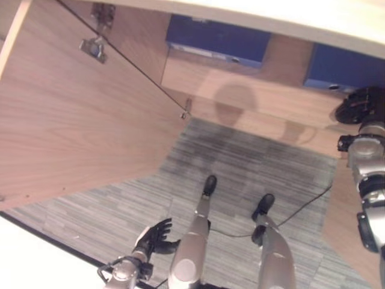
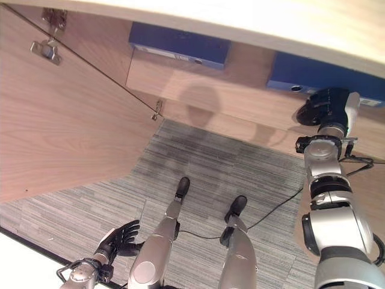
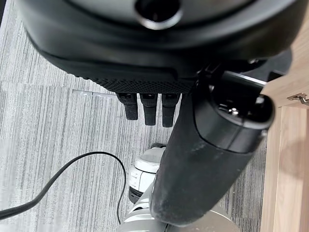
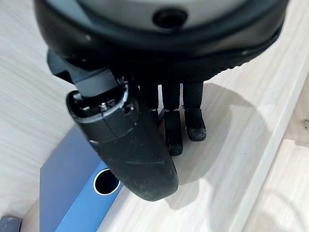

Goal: Put the empty folder in the office cabinet

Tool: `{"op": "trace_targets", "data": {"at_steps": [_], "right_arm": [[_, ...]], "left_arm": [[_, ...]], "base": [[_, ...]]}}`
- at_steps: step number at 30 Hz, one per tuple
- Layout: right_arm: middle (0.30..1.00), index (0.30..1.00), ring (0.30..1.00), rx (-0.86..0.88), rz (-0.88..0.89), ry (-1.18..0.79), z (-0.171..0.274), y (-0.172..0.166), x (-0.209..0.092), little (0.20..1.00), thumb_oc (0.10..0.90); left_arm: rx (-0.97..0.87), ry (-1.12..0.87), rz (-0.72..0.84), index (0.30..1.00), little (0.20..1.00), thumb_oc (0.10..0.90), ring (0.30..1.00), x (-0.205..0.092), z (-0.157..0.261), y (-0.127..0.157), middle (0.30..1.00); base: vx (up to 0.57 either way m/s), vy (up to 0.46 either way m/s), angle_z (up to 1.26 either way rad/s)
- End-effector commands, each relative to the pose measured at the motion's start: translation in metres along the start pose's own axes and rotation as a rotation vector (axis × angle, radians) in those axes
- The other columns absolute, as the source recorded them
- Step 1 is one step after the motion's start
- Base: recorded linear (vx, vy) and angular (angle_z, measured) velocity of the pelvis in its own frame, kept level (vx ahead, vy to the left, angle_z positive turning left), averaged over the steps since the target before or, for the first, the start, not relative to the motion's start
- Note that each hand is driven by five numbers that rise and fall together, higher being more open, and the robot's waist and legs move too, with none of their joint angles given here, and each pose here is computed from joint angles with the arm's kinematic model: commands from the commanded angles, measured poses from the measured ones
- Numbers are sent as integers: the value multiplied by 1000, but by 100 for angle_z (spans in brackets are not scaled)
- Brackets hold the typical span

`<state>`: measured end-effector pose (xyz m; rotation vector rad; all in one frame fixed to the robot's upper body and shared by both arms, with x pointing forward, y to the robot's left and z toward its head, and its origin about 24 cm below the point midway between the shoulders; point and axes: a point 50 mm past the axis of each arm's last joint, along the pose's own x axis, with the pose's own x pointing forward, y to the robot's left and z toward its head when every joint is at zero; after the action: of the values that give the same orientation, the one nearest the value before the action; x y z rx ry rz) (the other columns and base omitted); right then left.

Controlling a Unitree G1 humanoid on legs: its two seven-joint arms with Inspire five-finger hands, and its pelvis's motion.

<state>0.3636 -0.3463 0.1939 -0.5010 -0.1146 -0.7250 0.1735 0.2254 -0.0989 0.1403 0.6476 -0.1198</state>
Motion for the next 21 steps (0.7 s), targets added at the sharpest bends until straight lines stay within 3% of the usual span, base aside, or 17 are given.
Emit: {"op": "trace_targets", "data": {"at_steps": [1,7,16,21], "right_arm": [[300,300,300,-64,-100,-58,15,-41,14,300,400],[300,300,300,-98,-160,-106,40,-63,25,300,400],[300,300,300,-228,-316,-266,127,-126,40,300,400],[300,300,300,-208,-390,-361,177,-149,37,300,400]], "left_arm": [[42,61,-16,900,900,800,900,-12,-18,4,900],[45,70,-17,900,900,800,900,-14,-20,7,900],[63,78,-18,900,900,800,900,-20,-19,24,900],[70,94,-14,900,900,800,900,-25,-21,33,900]], "base": [[0,0,0],[0,1,1],[0,-1,0],[-2,-9,7]]}}
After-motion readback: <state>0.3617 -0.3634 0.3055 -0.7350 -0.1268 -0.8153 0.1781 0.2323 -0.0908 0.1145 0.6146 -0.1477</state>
